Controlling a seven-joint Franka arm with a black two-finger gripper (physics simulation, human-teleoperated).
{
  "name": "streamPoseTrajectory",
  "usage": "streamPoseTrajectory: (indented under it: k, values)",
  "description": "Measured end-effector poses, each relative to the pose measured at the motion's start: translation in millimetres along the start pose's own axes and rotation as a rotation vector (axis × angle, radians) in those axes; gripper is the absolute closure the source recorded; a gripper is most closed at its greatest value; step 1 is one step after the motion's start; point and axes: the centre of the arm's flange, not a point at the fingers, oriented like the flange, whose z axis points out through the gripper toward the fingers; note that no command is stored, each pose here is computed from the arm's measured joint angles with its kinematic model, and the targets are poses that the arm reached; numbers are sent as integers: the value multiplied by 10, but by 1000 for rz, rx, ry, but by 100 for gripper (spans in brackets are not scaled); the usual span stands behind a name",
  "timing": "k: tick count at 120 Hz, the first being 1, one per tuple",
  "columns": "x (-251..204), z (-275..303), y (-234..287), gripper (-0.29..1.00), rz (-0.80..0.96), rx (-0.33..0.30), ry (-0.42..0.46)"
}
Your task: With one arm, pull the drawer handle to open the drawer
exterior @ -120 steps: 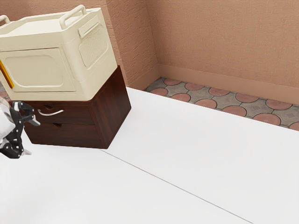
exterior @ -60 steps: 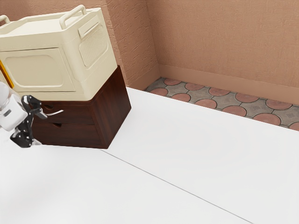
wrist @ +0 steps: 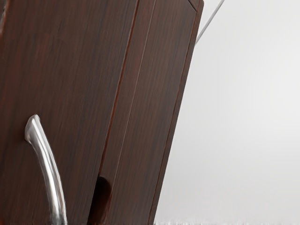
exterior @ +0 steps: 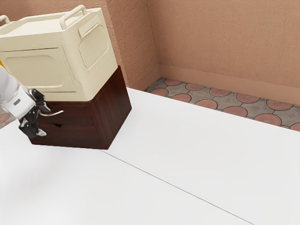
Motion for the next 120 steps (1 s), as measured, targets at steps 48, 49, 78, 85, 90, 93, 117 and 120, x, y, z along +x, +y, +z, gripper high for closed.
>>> streamPoseTrajectory:
  k: [48,49,78,85,90,93,117,120]
  values:
    - [-58,185,-13,0,-20,-31,-5]
    - [-58,186,-12,0,-20,-31,-5]
    - [42,216,85,1,-12,-53,-23]
    - [47,165,128,3,-11,-51,-28]
    - [34,117,168,4,-13,-48,-33]
    - [26,75,197,5,-14,-44,-37]
    - [-6,-74,437,5,-18,-39,-56]
    - [-19,-93,461,4,-21,-38,-58]
